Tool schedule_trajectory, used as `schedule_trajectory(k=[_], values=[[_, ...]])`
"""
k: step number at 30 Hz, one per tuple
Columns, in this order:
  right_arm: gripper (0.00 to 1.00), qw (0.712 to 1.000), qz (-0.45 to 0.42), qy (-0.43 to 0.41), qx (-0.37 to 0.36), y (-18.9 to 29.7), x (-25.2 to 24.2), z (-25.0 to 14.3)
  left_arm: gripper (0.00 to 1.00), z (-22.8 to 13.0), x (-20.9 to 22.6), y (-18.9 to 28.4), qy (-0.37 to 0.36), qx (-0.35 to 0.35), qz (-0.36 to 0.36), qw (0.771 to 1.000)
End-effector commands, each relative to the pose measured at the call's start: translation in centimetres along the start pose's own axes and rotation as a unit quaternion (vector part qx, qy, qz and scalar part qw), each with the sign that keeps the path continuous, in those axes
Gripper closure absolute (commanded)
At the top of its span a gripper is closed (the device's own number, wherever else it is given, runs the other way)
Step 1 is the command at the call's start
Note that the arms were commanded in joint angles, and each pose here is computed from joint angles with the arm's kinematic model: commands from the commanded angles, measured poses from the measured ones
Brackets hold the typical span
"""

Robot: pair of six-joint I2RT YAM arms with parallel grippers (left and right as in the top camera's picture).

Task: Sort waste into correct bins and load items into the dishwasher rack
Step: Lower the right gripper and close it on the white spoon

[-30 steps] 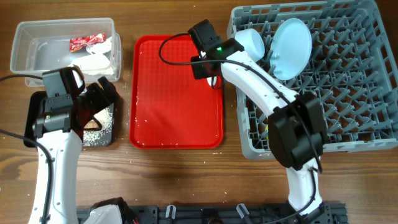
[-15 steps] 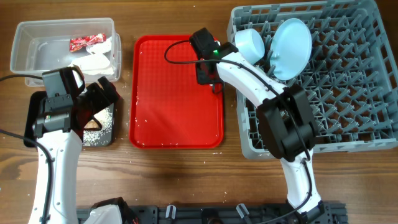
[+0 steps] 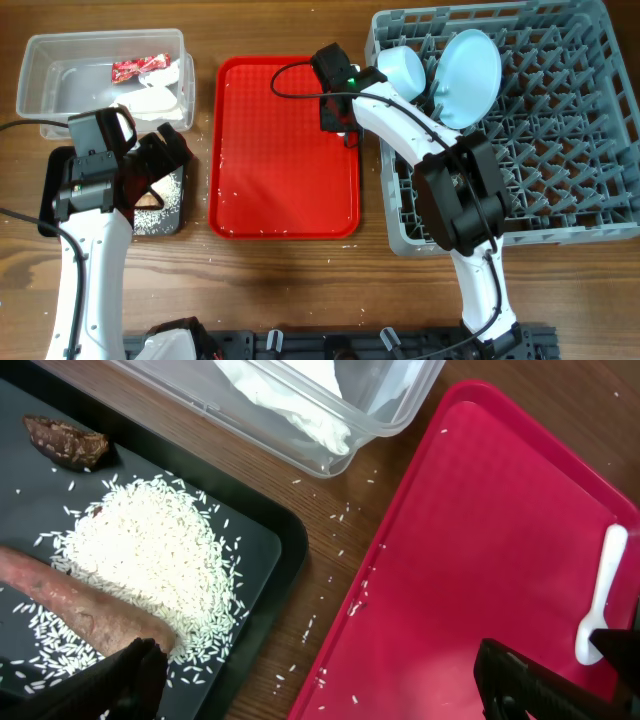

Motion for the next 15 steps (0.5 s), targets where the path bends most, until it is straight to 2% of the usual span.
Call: schedule_trajectory(k=[1, 4, 7, 11, 15], values=[[0.74, 0.999, 0.011, 0.0, 0.044, -3.1, 0.3, -1.9, 0.0, 0.6, -0.2, 0.6, 0.001, -0.012, -0.003, 1.0], [0.73, 0.999, 0.009, 0.003, 0.053, -3.9, 0.3, -2.3, 0.0, 0.6, -0.2, 0.6, 0.001, -0.012, -0.003, 1.0], [0.55, 0.998, 0.011, 0.004, 0.057, -4.1, 0.4, -2.5, 0.0, 0.6, -0.2, 0.6, 0.001, -0.012, -0.003, 1.0], [0.51, 0.998, 0.012, 0.004, 0.056, -4.1, 0.4, -2.5, 0.0, 0.6, -0.2, 0.6, 0.001, -0.012, -0.003, 1.0], [0.51, 0.998, 0.011, 0.004, 0.056, -4.2, 0.4, -2.5, 0.0, 0.6, -0.2, 0.6, 0.001, -0.012, -0.003, 1.0]])
Point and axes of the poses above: each gripper's point midway between its finger pads, its own y axis back along the fingers, its own x axis along the line the jaws close on, z = x × y, the point moved 4 cm from there along y, back along the fingers, and after that the axes turned 9 degrees about y, right-handed, at the moved point
